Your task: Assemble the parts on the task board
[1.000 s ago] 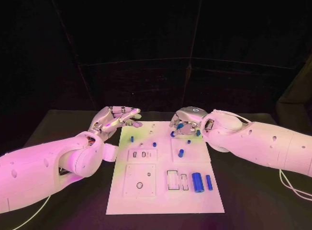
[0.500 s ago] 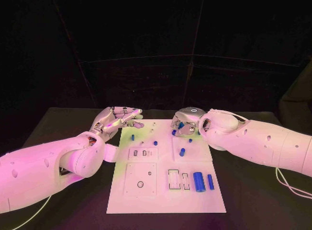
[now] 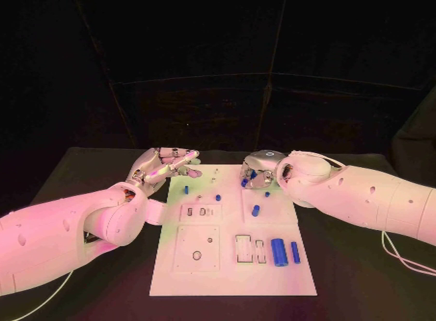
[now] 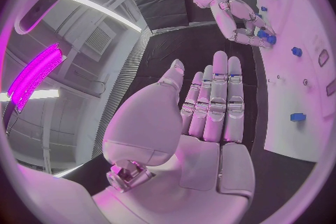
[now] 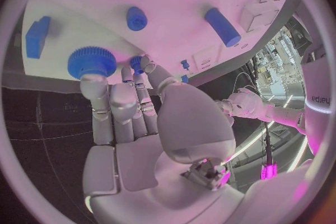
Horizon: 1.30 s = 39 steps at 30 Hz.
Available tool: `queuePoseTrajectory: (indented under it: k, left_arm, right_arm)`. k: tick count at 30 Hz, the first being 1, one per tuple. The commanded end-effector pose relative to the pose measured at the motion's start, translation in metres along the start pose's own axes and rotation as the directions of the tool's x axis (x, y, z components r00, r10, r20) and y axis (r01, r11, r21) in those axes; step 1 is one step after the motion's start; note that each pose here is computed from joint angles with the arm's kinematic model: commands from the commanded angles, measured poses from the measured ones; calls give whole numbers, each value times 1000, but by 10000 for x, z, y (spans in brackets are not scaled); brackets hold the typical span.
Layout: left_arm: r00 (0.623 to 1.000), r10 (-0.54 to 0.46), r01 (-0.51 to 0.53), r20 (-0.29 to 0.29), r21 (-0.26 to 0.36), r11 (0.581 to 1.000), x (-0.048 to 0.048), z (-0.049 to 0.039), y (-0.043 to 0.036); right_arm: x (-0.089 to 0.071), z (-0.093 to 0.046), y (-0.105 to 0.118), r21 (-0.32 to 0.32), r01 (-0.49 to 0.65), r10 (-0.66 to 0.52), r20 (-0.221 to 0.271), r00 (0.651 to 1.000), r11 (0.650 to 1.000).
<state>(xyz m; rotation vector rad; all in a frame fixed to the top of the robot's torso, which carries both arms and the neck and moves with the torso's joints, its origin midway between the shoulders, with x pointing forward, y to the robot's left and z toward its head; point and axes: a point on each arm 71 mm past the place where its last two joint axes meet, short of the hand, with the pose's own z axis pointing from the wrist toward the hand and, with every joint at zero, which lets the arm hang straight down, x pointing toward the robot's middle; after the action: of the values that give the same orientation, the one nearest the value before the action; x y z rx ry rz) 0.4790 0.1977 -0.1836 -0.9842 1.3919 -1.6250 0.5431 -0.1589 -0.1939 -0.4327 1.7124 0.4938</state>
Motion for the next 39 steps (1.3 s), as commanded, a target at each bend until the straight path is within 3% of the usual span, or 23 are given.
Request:
queuePoseTrajectory:
  k: [1, 10, 16, 24, 30, 39]
  left_arm:
    - [1000, -9, 9, -6, 4, 1000, 9, 0, -16]
    - [1000, -9, 9, -4, 1, 1000, -2, -1, -14]
    - [1000, -9, 9, -5, -3, 1000, -6, -4, -12]
    - [1000, -8, 8, -1, -8, 1000, -37, -14, -15]
    - [1000, -13, 13, 17, -10, 1000, -89, -1, -13]
    - [1000, -17, 17, 23, -10, 1000, -105, 9, -11]
  right_arm:
    - [2, 4, 30, -18, -9, 8, -25, 1000, 1000]
    - [0, 22, 68, -25, -10, 10, -23, 1000, 1000]
    - [-68, -6, 52, -12, -11, 12, 71, 997, 1000]
    - [-202, -77, 88, -7, -62, 62, 236, 970, 998]
    - [-282, 36, 161, -7, -84, 83, 286, 955, 996]
    - [-298, 254, 266, -11, -83, 82, 299, 951, 996]
